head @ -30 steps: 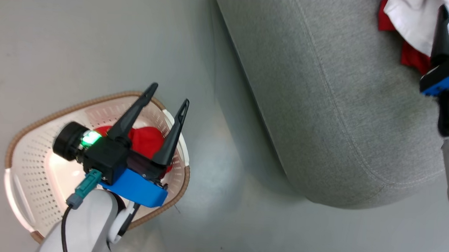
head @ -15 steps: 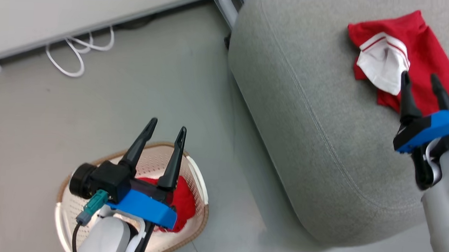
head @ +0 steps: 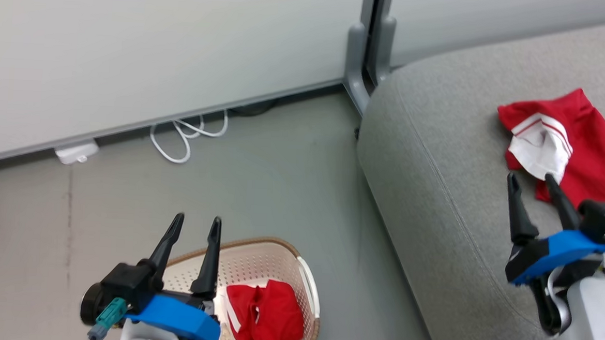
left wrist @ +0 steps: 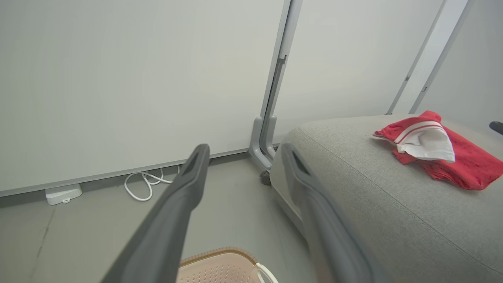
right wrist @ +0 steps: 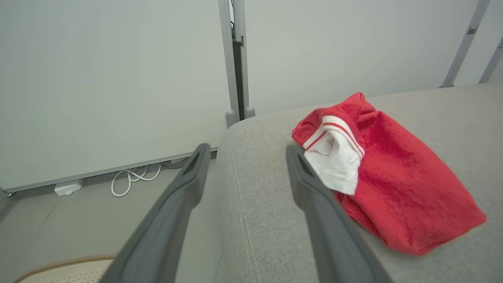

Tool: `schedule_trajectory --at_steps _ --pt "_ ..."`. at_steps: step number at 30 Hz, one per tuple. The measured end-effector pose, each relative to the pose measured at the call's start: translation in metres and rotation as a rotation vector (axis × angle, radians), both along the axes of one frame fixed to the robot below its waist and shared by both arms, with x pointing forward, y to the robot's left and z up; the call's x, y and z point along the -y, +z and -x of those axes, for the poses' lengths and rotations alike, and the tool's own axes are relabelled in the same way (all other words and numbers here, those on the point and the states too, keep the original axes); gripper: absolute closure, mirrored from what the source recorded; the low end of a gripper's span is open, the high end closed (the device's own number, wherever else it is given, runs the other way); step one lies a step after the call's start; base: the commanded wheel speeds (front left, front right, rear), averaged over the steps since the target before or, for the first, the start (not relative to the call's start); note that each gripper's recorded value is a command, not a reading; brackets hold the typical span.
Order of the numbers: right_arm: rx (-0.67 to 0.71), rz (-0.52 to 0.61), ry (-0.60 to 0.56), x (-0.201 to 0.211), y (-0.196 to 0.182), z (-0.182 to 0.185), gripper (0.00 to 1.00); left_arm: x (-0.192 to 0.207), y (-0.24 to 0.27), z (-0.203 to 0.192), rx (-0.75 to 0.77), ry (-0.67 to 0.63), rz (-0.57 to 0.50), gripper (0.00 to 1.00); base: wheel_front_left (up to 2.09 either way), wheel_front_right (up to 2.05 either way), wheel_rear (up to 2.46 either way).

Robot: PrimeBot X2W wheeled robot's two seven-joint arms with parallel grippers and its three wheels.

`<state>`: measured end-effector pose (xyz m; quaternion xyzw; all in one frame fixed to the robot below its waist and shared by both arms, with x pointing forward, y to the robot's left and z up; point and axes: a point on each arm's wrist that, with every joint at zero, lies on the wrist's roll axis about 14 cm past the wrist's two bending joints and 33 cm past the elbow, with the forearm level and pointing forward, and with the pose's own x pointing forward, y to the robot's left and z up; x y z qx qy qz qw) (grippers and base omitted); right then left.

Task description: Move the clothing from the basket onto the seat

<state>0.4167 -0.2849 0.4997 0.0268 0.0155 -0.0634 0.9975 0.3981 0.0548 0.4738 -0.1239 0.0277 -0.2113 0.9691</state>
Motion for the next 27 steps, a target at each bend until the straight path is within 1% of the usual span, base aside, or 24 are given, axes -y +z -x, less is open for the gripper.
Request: schedule_trajectory --at_steps 7,16,22,27 --pt "0.008 -0.006 0.093 -0.041 0.003 0.010 0.00 -0.038 -0.001 0.018 -0.007 0.108 -0.023 0.00 0.00 0.00 0.00" --pt "0.015 -0.026 0.210 -0.094 0.007 0.014 0.00 -0.079 0.002 0.026 0.001 0.217 -0.046 0.00 0.00 0.00 0.00" --pt "0.013 -0.037 0.248 -0.111 0.007 0.018 0.00 -0.098 0.003 0.031 0.004 0.266 -0.052 0.00 0.00 0.00 0.00" --pt "0.000 -0.044 0.257 -0.117 0.004 0.022 0.00 -0.103 -0.001 0.035 -0.006 0.278 -0.058 0.00 0.00 0.00 0.00"
